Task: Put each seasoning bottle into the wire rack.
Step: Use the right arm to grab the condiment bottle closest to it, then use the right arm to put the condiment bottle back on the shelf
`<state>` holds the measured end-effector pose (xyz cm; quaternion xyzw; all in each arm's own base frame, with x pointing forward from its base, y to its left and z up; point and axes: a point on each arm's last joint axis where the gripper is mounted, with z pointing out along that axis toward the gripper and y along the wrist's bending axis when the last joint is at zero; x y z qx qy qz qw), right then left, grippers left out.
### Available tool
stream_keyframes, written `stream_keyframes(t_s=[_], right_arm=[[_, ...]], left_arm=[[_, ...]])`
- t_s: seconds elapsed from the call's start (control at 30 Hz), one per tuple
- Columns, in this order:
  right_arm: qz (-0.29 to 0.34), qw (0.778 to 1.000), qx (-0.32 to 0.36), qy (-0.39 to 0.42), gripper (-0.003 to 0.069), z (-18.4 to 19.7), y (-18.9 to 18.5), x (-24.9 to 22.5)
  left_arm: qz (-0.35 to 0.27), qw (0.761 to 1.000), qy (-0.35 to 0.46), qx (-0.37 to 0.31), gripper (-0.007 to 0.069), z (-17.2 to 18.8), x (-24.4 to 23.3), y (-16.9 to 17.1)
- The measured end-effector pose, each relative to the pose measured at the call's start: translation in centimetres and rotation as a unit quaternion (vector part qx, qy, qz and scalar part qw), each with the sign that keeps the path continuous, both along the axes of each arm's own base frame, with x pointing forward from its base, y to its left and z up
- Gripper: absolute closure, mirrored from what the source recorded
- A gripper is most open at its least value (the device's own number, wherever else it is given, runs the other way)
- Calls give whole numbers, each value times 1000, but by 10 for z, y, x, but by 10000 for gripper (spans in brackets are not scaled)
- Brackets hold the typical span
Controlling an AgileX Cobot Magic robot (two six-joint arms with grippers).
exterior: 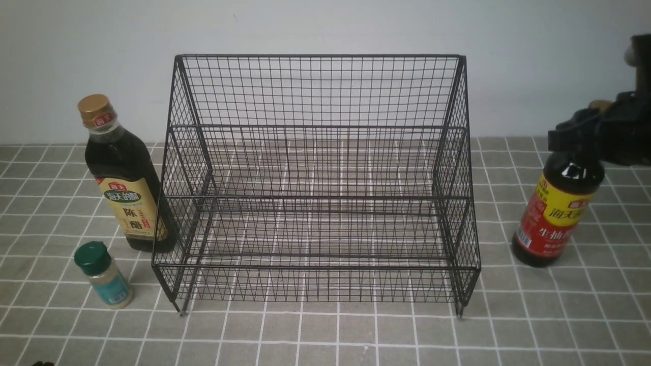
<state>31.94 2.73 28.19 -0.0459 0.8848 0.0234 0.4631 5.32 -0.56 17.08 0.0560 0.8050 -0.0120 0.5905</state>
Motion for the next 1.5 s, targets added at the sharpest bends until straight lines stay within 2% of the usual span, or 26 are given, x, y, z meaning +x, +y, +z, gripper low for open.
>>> stream_keyframes(t_s=[0.2, 0.4, 0.57, 0.67, 0.73, 0.9, 1.07, 1.5], right_arm=[[5, 1000, -4, -9, 392, 27, -2, -25], [18, 995, 6, -102, 391, 110, 1, -54], [73, 987, 3, -146, 391, 157, 24, -72], [141, 973, 34, -178, 391, 186, 53, -86], [163, 967, 49, -188, 391, 192, 65, -89], [203, 957, 65, -198, 391, 188, 96, -77], [212, 960, 62, -173, 391, 157, 123, -42], [203, 967, 63, -140, 391, 119, 141, -6]], left_arm=[[0, 1000, 0, 0, 632, 0, 0, 0], [0, 1000, 0, 0, 632, 0, 0, 0], [0, 1000, 0, 0, 632, 0, 0, 0], [0, 1000, 0, 0, 632, 0, 0, 0], [0, 1000, 0, 0, 632, 0, 0, 0], [0, 1000, 0, 0, 632, 0, 0, 0], [0, 1000, 0, 0, 632, 0, 0, 0], [0, 1000, 0, 0, 632, 0, 0, 0]])
